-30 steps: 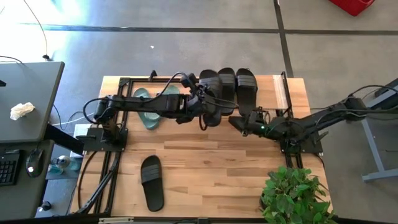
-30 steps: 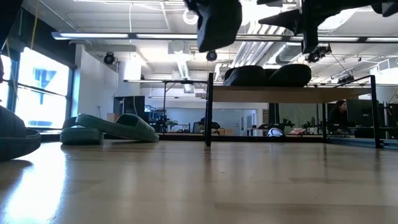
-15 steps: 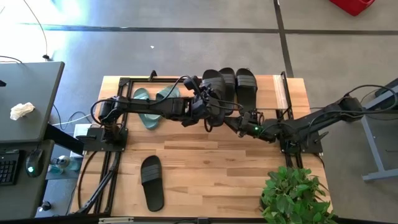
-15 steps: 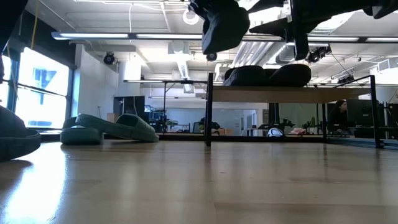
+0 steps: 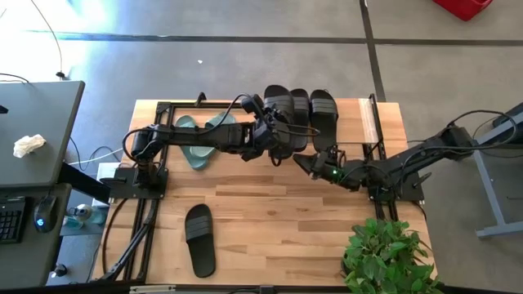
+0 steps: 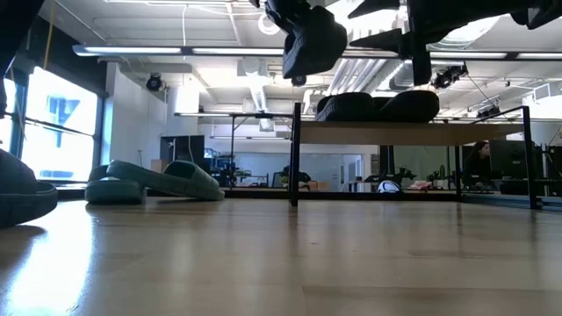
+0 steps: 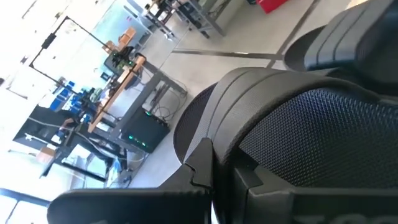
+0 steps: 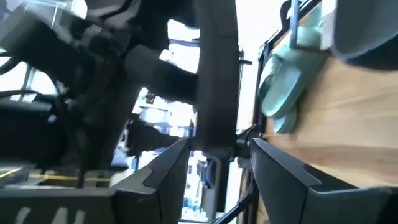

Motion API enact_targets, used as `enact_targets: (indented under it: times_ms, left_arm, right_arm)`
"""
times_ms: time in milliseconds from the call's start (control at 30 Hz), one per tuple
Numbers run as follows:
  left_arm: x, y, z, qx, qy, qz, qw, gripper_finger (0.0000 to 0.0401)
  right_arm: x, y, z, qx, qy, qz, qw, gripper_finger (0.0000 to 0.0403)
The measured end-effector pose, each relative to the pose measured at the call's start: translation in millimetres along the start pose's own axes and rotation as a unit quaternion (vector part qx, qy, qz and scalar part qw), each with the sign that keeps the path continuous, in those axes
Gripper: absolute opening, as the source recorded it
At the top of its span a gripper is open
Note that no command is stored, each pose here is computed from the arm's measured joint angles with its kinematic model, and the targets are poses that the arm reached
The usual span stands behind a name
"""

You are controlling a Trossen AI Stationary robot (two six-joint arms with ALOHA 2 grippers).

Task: Pick and place slides into the shelf
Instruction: Put the black slipper under the shelf

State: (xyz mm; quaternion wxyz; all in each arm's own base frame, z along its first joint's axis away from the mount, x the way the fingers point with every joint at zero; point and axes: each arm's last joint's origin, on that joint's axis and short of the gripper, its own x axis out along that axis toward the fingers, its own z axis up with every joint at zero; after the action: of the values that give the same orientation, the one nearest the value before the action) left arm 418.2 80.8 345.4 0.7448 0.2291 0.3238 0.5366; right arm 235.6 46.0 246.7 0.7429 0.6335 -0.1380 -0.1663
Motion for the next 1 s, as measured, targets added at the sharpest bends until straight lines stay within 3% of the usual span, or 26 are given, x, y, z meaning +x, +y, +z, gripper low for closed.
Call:
enact_targets:
  times_ms: [533, 1000]
  left_arm:
    - [3.5, 0.5, 1.7, -0.019, -0.008, -0.025, 0.999, 0.0000]
    - [3.1, 0.2, 2.3, -0.021, -0.011, -0.033, 0.999, 0.0000]
  right_arm:
    - [2.1, 4.2, 1.8, -0.021, -0.024, -0.003, 0.999, 0.0167]
    - [25.2, 9.0, -3.9, -0.029, -0.016, -0.012, 0.999, 0.0166]
